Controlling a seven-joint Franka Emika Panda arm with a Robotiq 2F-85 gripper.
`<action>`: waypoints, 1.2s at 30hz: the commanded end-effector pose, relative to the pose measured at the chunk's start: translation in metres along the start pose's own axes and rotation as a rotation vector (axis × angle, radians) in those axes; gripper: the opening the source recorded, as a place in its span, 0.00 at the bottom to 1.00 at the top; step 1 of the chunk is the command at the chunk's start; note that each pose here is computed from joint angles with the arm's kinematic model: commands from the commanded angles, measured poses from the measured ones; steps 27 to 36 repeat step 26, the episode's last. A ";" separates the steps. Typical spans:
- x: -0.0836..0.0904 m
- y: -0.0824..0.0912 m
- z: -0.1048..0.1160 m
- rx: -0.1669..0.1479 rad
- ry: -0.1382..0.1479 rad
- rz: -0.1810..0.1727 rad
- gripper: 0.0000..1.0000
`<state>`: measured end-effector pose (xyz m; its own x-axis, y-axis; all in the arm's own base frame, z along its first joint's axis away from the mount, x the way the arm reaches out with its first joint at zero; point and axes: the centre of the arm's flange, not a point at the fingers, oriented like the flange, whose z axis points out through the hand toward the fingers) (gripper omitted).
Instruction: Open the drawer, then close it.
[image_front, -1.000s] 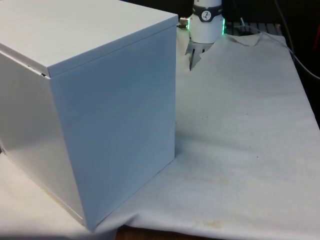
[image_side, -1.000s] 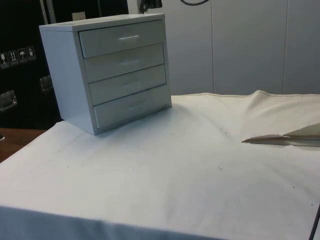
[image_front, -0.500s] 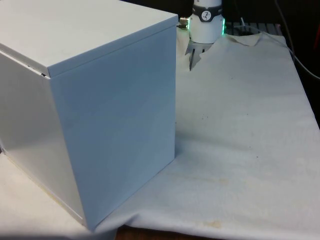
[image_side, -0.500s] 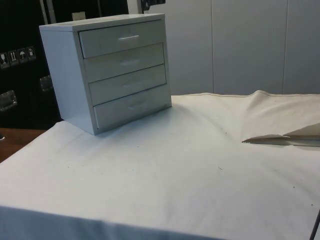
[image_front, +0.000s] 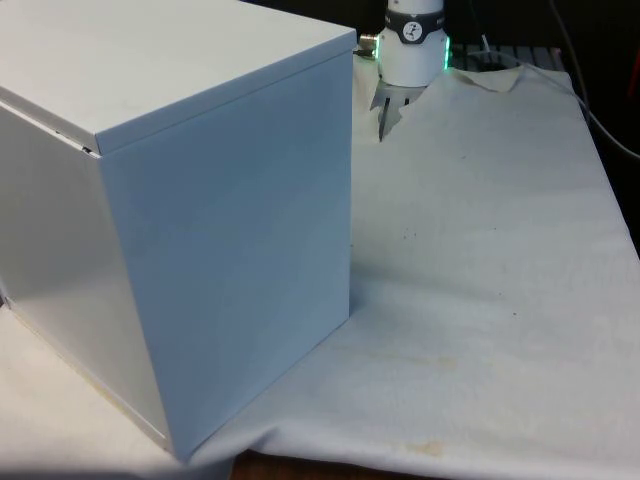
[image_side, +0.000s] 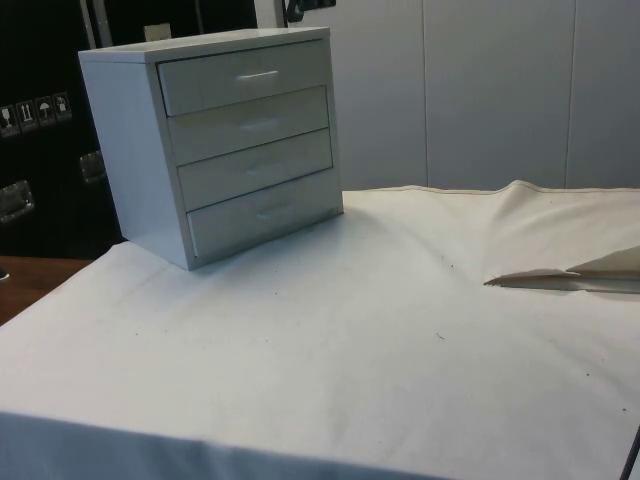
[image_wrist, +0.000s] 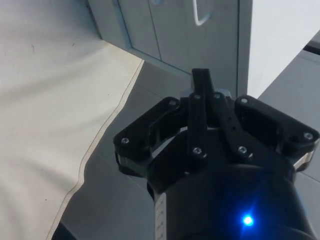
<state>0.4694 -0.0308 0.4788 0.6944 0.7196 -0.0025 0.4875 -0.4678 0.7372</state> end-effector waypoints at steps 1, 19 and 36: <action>0.000 0.000 0.000 0.003 -0.003 -0.001 0.00; 0.000 0.000 0.000 0.001 -0.001 0.000 0.65; 0.000 0.000 0.000 0.001 -0.002 0.001 0.99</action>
